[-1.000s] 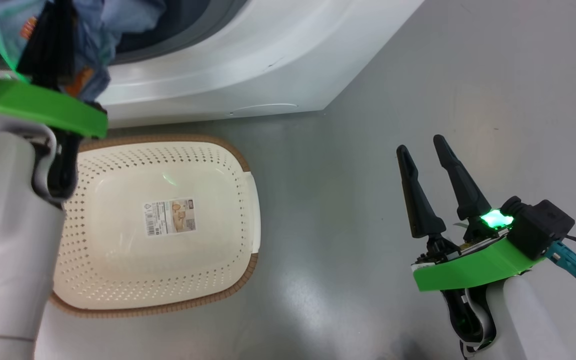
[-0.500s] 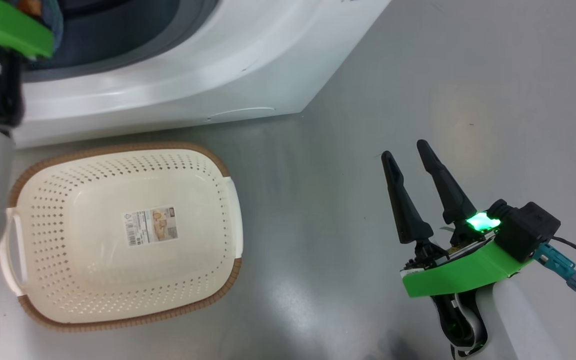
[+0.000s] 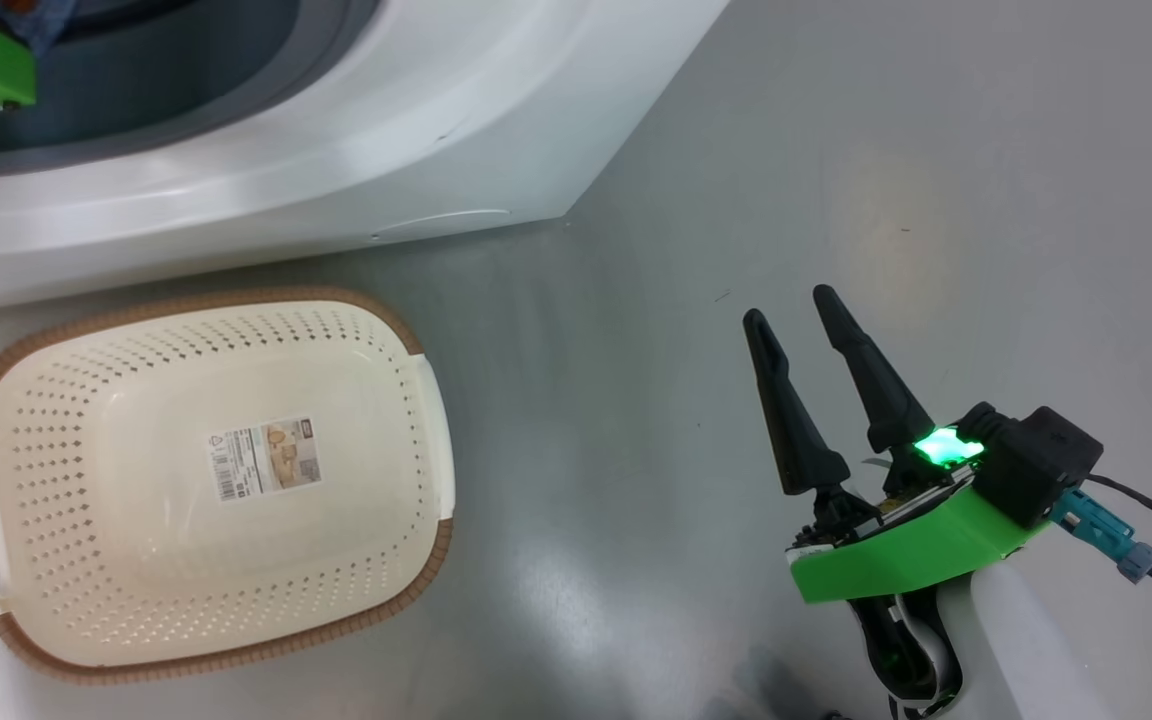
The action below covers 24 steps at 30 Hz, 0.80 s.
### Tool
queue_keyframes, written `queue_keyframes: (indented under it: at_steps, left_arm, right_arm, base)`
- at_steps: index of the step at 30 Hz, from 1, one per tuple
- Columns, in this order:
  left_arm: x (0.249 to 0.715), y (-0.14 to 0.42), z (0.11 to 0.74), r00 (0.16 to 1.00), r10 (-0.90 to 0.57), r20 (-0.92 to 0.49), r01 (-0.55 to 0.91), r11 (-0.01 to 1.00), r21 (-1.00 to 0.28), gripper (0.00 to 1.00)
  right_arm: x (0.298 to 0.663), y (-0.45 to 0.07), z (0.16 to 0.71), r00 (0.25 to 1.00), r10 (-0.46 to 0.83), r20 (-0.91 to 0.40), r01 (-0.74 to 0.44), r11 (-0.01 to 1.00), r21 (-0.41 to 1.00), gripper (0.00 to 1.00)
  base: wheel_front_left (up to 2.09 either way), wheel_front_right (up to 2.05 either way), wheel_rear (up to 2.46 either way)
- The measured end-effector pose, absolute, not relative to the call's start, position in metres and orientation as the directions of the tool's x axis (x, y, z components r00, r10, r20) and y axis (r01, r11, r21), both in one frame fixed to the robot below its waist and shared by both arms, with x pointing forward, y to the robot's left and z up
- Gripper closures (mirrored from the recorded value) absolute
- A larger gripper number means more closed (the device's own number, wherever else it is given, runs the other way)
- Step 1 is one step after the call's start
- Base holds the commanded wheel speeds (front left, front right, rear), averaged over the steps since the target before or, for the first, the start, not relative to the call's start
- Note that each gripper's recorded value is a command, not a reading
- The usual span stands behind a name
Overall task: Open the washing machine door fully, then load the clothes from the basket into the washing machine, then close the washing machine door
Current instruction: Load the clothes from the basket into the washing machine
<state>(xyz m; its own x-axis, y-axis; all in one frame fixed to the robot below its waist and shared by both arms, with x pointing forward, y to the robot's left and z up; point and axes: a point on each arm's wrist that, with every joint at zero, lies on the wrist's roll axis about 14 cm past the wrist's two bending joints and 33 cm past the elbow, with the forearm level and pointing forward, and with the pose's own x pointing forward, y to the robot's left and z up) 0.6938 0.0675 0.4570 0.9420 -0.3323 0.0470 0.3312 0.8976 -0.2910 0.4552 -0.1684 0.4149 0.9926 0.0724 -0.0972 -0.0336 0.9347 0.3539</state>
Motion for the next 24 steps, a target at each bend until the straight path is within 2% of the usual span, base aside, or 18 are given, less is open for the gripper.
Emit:
queue_keyframes:
  at_steps: [8,9,10,11,13,24]
  left_arm:
    - [0.697,0.071,0.443,0.945,-0.328,0.014,0.318,0.905,-0.282,1.00]
    - [0.698,0.071,0.445,0.945,-0.328,0.017,0.319,0.905,-0.281,0.90]
    - [0.699,0.070,0.447,0.944,-0.330,0.020,0.323,0.905,-0.277,0.72]
    - [0.699,0.070,0.448,0.943,-0.333,0.022,0.326,0.905,-0.274,0.61]
    - [0.698,0.070,0.446,0.942,-0.334,0.013,0.325,0.906,-0.270,0.00]
    - [0.694,0.073,0.439,0.944,-0.330,-0.008,0.315,0.907,-0.280,0.00]
  right_arm:
    - [0.458,-0.168,0.415,0.993,0.077,-0.093,-0.040,0.936,0.350,0.00]
    - [0.458,-0.168,0.415,0.993,0.077,-0.093,-0.040,0.936,0.351,0.00]
    - [0.458,-0.167,0.415,0.993,0.078,-0.093,-0.040,0.935,0.351,0.00]
    - [0.458,-0.167,0.415,0.993,0.079,-0.093,-0.041,0.935,0.352,0.00]
    - [0.459,-0.167,0.415,0.992,0.080,-0.093,-0.042,0.935,0.353,0.00]
    - [0.462,-0.161,0.411,0.991,0.094,-0.095,-0.053,0.930,0.363,0.00]
  base:
    - [0.00,0.00,0.00]
    - [0.00,0.00,0.00]
    - [0.00,0.00,0.00]
    - [0.00,0.00,0.00]
    - [0.00,0.00,0.00]
    - [0.00,0.00,0.00]
